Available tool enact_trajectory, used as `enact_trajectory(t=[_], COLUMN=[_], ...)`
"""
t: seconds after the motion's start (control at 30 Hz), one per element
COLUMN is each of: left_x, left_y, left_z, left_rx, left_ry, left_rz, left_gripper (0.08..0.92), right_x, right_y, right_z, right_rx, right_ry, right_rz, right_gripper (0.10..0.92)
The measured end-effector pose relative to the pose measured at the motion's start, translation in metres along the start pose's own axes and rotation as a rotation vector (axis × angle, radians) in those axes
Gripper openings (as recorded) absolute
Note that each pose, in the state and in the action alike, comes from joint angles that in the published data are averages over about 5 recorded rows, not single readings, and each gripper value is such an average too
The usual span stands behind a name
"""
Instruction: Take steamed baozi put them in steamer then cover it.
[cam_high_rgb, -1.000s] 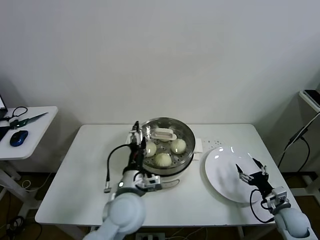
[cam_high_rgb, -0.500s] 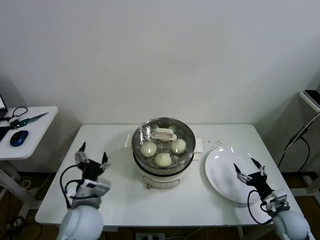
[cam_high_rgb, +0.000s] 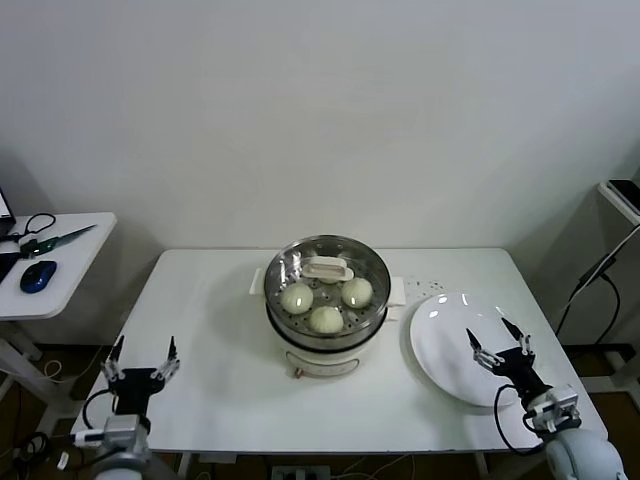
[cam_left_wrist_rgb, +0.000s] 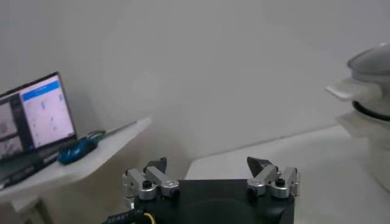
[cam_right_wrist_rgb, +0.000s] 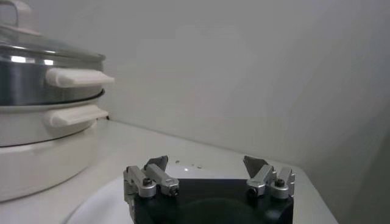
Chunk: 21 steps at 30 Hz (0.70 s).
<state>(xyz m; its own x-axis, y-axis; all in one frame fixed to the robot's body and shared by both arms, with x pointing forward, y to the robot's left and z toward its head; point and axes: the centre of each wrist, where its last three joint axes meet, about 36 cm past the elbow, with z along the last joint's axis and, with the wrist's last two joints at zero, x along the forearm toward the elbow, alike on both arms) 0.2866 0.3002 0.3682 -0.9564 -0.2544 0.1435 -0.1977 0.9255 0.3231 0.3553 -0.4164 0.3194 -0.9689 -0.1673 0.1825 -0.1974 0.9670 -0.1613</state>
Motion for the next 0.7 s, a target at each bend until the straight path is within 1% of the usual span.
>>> enact_trajectory(t=[0.13, 0.3, 0.7], left_x=[0.007, 0.012, 0.020], left_y=[0.005, 0.005, 0.003], left_z=[0.012, 0.018, 0.023], left_rx=[0.058, 0.109, 0.149], left_ry=[-0.018, -0.042, -0.080], left_rz=[-0.013, -0.020, -0.012], left_gripper=[0.823, 0.823, 0.823], right_x=[0.003, 0.006, 0.011], right_y=[0.001, 0.003, 0.004], right_z=[0.000, 0.002, 0.004], right_rx=[-0.009, -0.019, -0.026], right_ry=[-0.002, -0.001, -0.004], right_rz=[0.003, 0.008, 0.015], right_gripper=[0.823, 0.823, 0.823])
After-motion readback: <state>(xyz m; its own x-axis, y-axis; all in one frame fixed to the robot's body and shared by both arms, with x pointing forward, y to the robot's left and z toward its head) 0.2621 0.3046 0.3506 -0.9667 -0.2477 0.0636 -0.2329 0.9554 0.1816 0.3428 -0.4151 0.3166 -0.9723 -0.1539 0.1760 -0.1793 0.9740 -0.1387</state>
